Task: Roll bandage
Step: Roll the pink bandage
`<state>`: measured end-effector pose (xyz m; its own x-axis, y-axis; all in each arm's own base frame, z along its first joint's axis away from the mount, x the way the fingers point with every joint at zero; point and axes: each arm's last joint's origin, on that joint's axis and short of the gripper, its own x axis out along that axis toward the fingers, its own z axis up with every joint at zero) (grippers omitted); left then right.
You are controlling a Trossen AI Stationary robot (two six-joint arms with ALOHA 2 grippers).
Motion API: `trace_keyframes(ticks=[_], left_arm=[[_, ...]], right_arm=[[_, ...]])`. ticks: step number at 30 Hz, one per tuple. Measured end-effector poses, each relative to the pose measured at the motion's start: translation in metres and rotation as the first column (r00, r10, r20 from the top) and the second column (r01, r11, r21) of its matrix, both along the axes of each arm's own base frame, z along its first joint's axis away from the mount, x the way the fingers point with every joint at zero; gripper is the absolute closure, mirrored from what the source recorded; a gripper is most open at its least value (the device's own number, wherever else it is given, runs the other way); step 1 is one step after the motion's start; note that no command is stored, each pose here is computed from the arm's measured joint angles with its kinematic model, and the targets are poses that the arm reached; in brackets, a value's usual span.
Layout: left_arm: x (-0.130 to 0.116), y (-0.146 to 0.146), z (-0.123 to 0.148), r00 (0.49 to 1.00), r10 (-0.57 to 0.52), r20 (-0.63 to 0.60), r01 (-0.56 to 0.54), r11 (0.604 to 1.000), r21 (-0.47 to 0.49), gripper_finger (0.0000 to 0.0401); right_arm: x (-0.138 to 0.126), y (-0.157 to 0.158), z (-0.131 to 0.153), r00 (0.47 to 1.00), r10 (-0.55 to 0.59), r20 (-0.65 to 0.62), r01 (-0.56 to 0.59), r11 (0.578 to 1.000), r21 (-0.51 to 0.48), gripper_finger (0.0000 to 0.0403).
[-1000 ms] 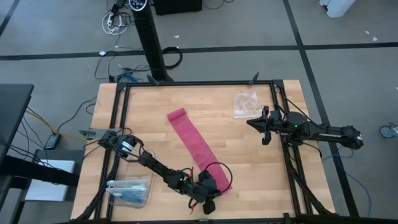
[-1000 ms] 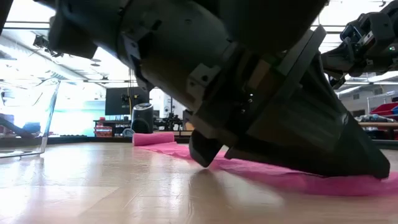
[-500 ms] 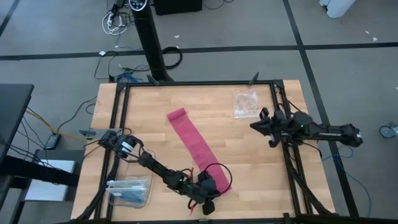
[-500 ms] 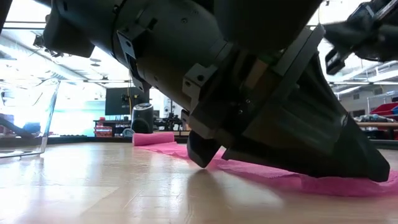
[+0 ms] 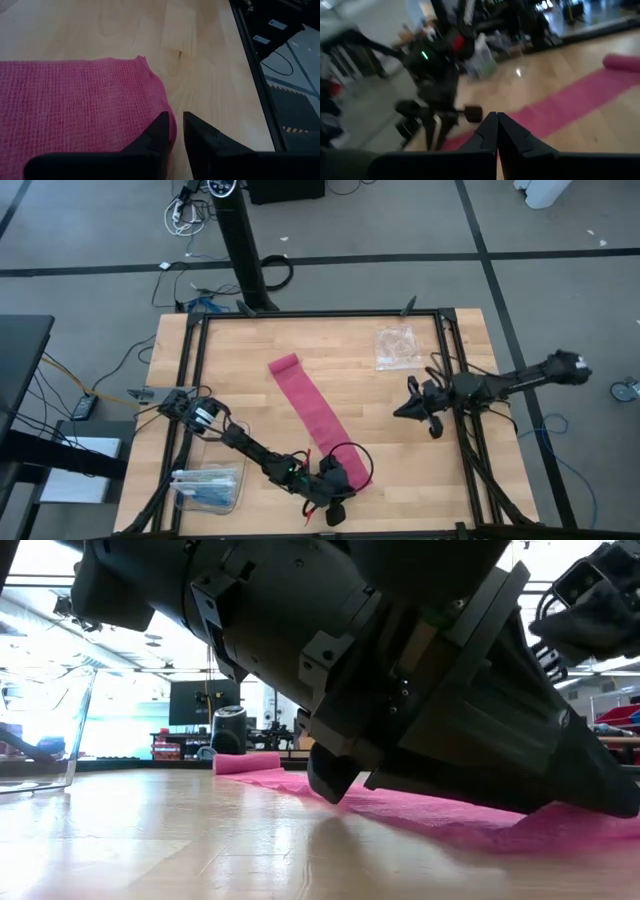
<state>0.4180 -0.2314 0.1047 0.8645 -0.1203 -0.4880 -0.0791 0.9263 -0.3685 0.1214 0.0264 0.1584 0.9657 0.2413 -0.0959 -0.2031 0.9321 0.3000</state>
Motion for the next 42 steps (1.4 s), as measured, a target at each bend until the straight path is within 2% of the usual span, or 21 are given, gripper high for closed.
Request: trace_keyframes(ticks=[6,13,18,23,28,32,42], left_arm=[[0.000,0.000,0.000,1.000,0.000,0.000,0.000,1.000,0.000,0.0339],[0.000,0.000,0.001,1.000,-0.015,0.013,0.015,1.000,0.020,0.0339],[0.009,-0.008,0.018,0.998,-0.055,0.039,0.053,0.998,0.046,0.0339],[0.016,-0.020,0.042,0.993,-0.107,-0.049,0.114,0.982,0.153,0.0339],[0.013,-0.026,0.061,0.976,-0.092,-0.198,0.140,0.961,0.239,0.0339],[0.007,-0.024,0.058,0.969,-0.032,-0.244,0.108,0.946,0.305,0.0339],[0.008,-0.007,0.036,0.963,-0.016,-0.268,0.102,0.944,0.313,0.0364]], right_arm=[[0.011,0.018,-0.009,0.998,0.010,-0.066,-0.013,0.999,-0.044,0.0401],[0.037,0.043,-0.002,0.987,0.082,-0.138,-0.095,0.992,-0.087,0.0401],[0.059,0.064,0.005,0.982,0.088,-0.167,-0.116,0.979,-0.170,0.0401],[0.076,0.080,0.004,0.977,0.087,-0.195,-0.129,0.967,-0.218,0.0401],[0.086,0.092,-0.008,0.959,0.090,-0.268,-0.151,0.965,-0.215,0.0402],[0.100,0.106,-0.017,0.945,0.099,-0.311,-0.175,0.958,-0.226,0.0402],[0.135,0.127,-0.052,0.909,0.051,-0.414,-0.177,0.946,-0.272,0.0403]])
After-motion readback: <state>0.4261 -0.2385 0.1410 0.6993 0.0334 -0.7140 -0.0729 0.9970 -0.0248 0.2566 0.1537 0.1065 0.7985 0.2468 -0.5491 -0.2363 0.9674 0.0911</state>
